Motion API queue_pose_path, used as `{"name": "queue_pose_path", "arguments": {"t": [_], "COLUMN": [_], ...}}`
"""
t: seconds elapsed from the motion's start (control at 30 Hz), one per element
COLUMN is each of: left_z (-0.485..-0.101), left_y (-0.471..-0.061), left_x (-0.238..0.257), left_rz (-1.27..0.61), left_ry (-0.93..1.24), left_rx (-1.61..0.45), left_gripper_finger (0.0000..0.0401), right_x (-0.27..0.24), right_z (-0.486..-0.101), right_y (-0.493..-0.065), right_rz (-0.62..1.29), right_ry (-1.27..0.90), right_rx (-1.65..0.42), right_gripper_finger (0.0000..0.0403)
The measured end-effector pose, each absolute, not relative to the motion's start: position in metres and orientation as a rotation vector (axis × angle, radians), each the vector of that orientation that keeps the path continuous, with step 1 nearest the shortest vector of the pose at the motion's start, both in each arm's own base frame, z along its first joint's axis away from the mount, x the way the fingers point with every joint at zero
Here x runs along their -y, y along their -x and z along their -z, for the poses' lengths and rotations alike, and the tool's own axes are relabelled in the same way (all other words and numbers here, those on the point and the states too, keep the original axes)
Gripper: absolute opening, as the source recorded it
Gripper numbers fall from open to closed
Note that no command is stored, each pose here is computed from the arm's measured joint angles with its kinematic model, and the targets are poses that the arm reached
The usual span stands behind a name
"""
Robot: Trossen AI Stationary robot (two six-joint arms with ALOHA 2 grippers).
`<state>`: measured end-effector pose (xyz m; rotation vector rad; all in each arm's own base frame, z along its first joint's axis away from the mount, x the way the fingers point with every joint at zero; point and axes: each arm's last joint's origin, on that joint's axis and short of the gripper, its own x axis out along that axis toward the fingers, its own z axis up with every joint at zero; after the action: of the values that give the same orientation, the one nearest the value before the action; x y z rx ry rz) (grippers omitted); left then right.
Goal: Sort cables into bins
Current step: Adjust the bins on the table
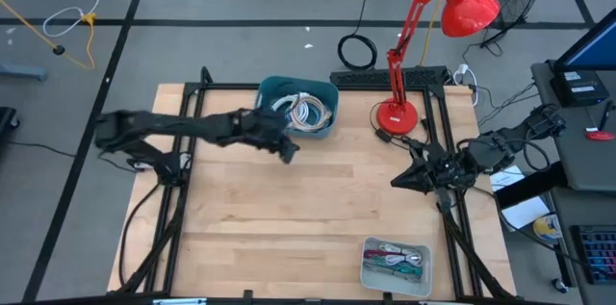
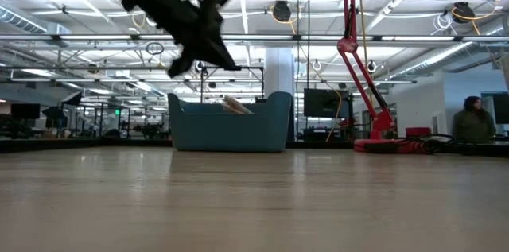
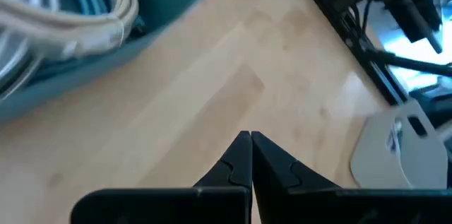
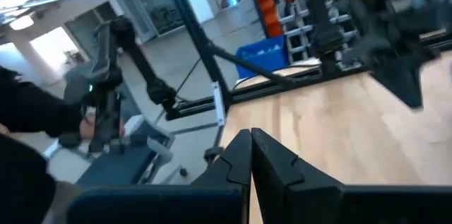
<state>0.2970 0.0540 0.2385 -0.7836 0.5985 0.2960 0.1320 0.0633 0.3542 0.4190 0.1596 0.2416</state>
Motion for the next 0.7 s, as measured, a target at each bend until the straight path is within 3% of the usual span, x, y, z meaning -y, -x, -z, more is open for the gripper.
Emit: {"name": "queue_pose_path", "arguments": {"t": [0.27,0.7], "left_z": [-0.206,-0.200], "left_y": [-0.349,-0.400], "left_x": [-0.089,-0.103], "left_rz": [-0.210,-0.260], "left_ry": [0.786,0.480], "left_rx": [-0.610,-0.953], "left_gripper_finger": [0.0001,0.0000], "right_x": [-0.062,-0.062], "right_z": [-0.356,-0.356], "right_y": [-0.133,-0.134], "right_rz": [-0.181,-0.179], "right_ry": [-0.387,-0.404], "right_rx": [-0.120,-0.119], "right_gripper_finger": [0.0000,0.0000]}}
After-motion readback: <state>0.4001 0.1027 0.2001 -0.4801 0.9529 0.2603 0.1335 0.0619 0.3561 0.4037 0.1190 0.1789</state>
